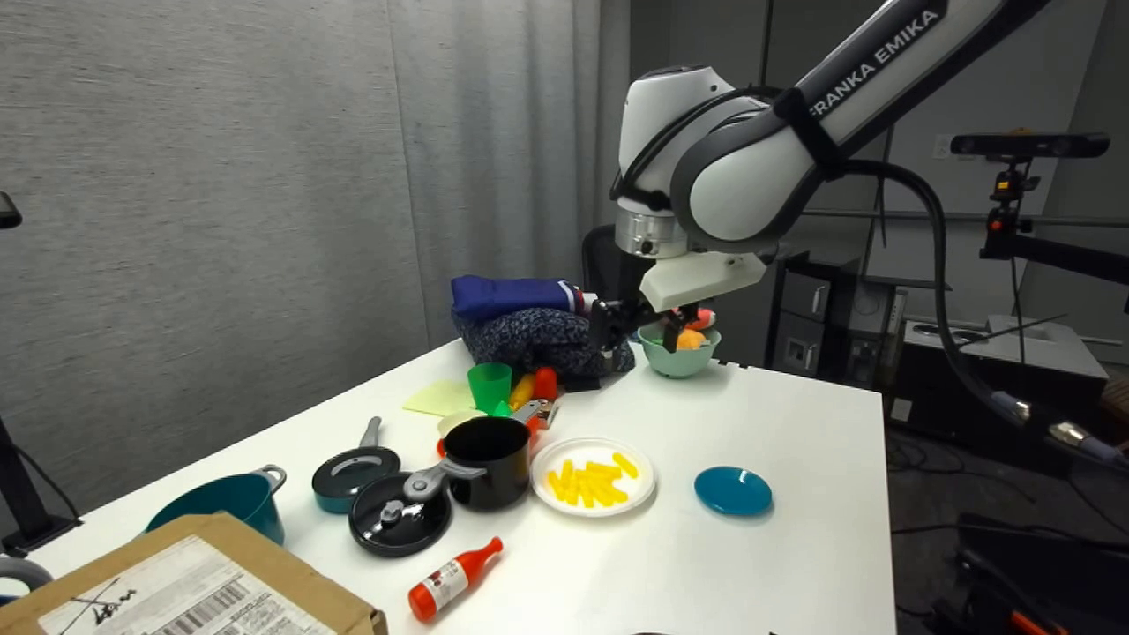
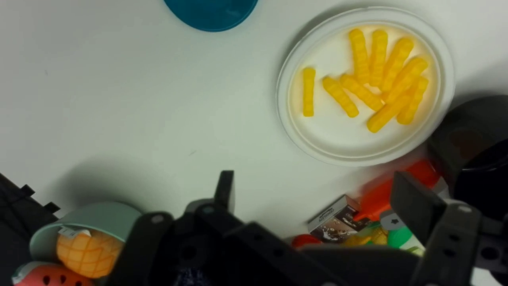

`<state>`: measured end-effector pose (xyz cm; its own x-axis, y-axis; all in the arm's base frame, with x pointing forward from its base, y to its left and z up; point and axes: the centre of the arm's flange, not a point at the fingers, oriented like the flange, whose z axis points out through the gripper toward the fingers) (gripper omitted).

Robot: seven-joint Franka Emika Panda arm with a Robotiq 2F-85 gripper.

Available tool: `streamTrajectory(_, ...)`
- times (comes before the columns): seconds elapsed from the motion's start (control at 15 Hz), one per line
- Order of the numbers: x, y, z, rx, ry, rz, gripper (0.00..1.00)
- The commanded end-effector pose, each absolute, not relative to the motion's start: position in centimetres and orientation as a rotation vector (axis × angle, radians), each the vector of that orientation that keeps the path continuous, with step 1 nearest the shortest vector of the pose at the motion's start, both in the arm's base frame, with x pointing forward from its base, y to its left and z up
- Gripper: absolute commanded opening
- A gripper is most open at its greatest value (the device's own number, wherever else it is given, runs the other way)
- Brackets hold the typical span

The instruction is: Pour the fries on the white plate into the black pot

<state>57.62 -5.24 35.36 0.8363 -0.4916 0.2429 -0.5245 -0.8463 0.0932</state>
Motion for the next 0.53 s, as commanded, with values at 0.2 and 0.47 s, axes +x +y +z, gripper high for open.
streamTrajectory(0.2, 60.7, -9.7, 31.0, 2.935, -0.618, 0.316, 1.0)
streamTrajectory(0.47, 62.8, -12.4, 28.6, 3.19, -0.632, 0.233, 1.0)
